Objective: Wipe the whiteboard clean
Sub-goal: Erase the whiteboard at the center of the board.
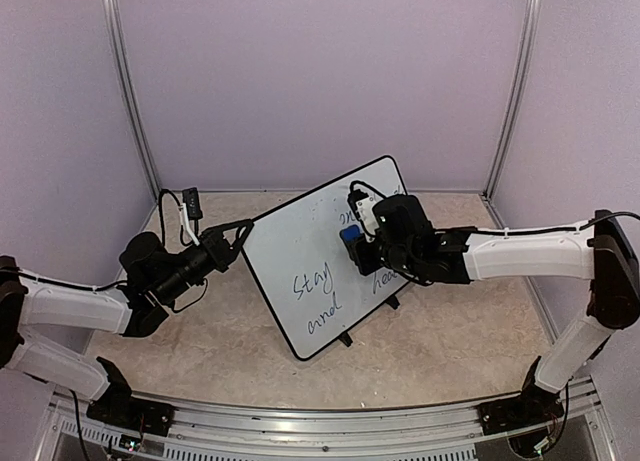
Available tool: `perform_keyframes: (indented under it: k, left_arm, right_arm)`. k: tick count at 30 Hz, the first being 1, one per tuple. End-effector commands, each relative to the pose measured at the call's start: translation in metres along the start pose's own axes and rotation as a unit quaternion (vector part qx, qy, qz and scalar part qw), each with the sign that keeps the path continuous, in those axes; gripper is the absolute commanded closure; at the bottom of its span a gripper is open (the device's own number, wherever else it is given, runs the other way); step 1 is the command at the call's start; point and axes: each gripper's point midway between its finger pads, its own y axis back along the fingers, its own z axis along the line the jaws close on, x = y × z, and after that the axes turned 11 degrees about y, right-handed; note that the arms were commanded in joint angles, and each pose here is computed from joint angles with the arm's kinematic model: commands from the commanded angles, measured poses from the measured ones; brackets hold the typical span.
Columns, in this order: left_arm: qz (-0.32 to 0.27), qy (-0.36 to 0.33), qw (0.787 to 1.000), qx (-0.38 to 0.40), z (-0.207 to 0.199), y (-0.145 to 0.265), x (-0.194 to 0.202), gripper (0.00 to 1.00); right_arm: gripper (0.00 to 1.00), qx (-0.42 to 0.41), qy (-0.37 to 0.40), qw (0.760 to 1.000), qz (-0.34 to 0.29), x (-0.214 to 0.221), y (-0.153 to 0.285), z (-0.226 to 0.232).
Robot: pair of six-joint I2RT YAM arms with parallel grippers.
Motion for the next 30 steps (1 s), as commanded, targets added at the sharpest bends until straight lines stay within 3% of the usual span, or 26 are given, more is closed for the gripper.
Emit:
perform_keyframes:
  k: [1,11,15,24,30]
  left_arm:
    - [0.06,-0.039,0.992,0.107,-0.045,0.0,0.022,1.0]
    - [0.054,-0.045,0.992,0.105,-0.047,0.002,0.018,1.0]
    - [0.05,-0.048,0.992,0.104,-0.048,0.003,0.015,1.0]
    - [0.053,-0.043,0.992,0.106,-0.047,0.001,0.017,1.0]
    - [0.059,-0.038,0.992,0.107,-0.045,-0.001,0.022,1.0]
  right_arm:
    - [0.77,0.004,0.014,1.0,0.025,0.008,-0.007,-0.003]
    - [0.77,0.031,0.022,0.999,-0.031,-0.063,-0.019,-0.026]
    - [0.77,0.023,0.019,0.999,-0.015,-0.047,-0.022,-0.023]
    - [0.77,0.005,-0.009,0.999,0.046,0.034,-0.011,-0.015]
    - [0.77,0.01,0.0,0.999,0.039,0.026,-0.01,-0.018]
